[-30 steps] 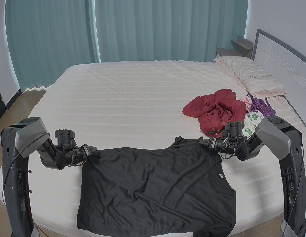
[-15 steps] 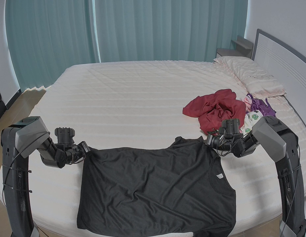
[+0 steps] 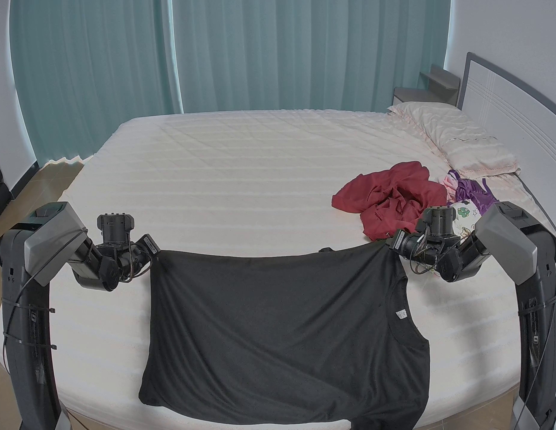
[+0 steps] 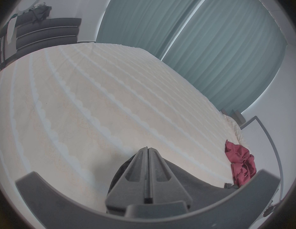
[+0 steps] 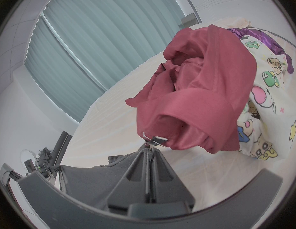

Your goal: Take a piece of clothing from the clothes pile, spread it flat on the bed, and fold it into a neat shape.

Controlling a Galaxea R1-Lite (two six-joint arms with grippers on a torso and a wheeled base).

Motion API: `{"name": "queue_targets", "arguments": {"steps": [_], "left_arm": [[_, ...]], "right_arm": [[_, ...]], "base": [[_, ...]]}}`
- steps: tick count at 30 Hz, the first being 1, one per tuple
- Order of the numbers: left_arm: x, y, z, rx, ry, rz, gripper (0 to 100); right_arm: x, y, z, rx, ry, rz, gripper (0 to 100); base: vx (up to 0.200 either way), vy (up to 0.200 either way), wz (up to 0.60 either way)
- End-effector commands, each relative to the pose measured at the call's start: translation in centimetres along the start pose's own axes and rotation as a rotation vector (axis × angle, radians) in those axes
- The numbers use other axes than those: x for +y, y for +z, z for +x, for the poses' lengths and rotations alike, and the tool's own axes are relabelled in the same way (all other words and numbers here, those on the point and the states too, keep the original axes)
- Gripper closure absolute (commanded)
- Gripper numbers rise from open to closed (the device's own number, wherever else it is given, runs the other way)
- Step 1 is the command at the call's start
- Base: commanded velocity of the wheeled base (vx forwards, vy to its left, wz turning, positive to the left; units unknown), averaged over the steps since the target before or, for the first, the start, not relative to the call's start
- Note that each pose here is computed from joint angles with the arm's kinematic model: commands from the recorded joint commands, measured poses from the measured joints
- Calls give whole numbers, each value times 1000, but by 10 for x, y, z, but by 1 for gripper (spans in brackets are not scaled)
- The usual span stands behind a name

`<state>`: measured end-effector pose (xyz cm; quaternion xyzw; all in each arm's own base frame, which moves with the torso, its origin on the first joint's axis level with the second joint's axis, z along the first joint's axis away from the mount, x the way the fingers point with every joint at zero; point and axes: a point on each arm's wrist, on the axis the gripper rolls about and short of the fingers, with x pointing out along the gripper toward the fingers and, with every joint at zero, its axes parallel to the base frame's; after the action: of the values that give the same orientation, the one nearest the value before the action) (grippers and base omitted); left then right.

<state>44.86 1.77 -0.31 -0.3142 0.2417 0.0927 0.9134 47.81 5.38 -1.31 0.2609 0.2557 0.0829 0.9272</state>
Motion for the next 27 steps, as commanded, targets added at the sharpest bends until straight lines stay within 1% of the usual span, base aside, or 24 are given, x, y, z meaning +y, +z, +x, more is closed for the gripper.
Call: {"name": "queue_targets", "arguments": {"steps": [1,5,6,9,11,13,19,23,24,25,26,27], "left_arm": [[-1,1,-2,9,5,-3,100],[2,-5,-2,63,31,-4,100],[2,-5,-1,65,31,-4,0],[0,-2,2,49,21,-5,0],[1,-5,11,42,28,-5,0],[2,-6,12,43,30,-3,0],[7,-13,14,90,61,-2,0],[5,-20,15,113,51,4,0],[4,-21,16,116,50,8,0],[4,-21,16,116,50,8,0],[5,-26,18,139,50,9,0],[3,-30,21,154,44,13,100]], "right_arm": [[-5,-8,-2,26,-18,-10,100],[-8,-14,2,37,-24,-10,100],[-8,-14,3,38,-25,-10,100],[-9,-16,4,38,-25,-8,100],[-10,-17,5,36,-26,-7,100],[-10,-18,6,41,-27,-8,100],[-15,-24,8,59,-41,-3,100],[-17,-28,8,69,-44,-3,100],[-17,-28,8,71,-44,-5,0],[-17,-28,8,71,-44,-5,0],[-17,-29,8,72,-45,-3,0],[-17,-30,9,76,-45,-3,0]], "base": [[0,0,0],[0,0,0],[0,0,0],[0,0,0],[0,0,0],[0,0,0],[0,0,0],[0,0,0],[0,0,0],[0,0,0],[0,0,0],[0,0,0]]}}
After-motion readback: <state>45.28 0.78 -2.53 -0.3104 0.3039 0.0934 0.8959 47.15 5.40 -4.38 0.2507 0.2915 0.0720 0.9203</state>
